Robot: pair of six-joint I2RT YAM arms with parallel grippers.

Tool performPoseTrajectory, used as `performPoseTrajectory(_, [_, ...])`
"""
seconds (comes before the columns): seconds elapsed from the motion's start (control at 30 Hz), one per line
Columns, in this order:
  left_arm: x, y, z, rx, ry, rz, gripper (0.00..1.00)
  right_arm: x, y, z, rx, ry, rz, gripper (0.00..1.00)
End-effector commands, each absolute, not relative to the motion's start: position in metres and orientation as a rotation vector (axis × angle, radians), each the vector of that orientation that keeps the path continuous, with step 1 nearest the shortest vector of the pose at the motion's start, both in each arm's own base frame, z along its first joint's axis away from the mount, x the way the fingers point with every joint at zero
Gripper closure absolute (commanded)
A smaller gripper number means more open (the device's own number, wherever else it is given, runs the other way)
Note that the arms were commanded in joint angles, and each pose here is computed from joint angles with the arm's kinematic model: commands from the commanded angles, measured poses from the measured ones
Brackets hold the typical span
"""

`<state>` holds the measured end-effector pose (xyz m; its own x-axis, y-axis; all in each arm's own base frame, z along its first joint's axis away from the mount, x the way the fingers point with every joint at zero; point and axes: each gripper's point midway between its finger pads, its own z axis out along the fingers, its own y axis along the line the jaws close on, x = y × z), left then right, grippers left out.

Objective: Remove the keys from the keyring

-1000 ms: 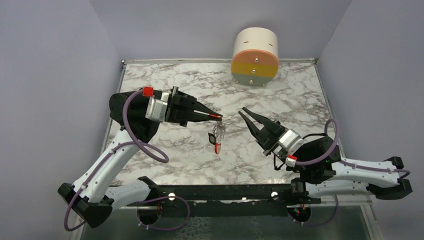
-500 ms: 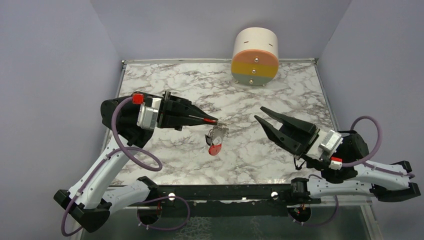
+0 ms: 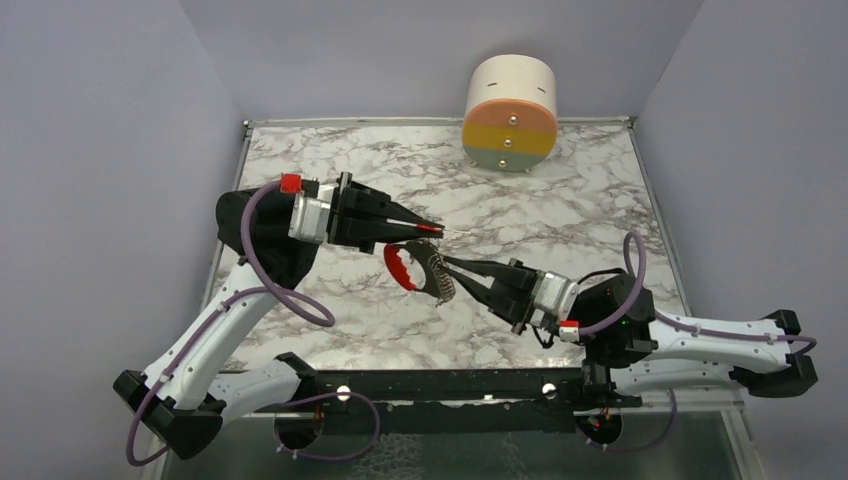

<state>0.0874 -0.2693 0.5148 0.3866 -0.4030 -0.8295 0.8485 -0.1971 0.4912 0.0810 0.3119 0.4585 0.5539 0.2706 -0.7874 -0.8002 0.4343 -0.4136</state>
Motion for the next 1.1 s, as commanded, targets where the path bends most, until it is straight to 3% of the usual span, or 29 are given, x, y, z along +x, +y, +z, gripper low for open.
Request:
performPoseTrajectory(0.0, [0.1,-0.273,0.523,1.244,0.447,-1.16,1.0,0.07,0.306,0.47,-0.813,0.636,0.823,0.88])
performPoseTrajectory(0.33, [0.104,-0.273,0.524,1.218,0.453,-1.146,1.0,0.079,0.313,0.465,-0.765,0.567,0.726,0.79])
performPoseTrajectory(1.07, [0.12,-0.273,0.52,1.137,0.481,-1.072,1.0,0.105,0.289,0.492,-0.618,0.494,0.442,0.74])
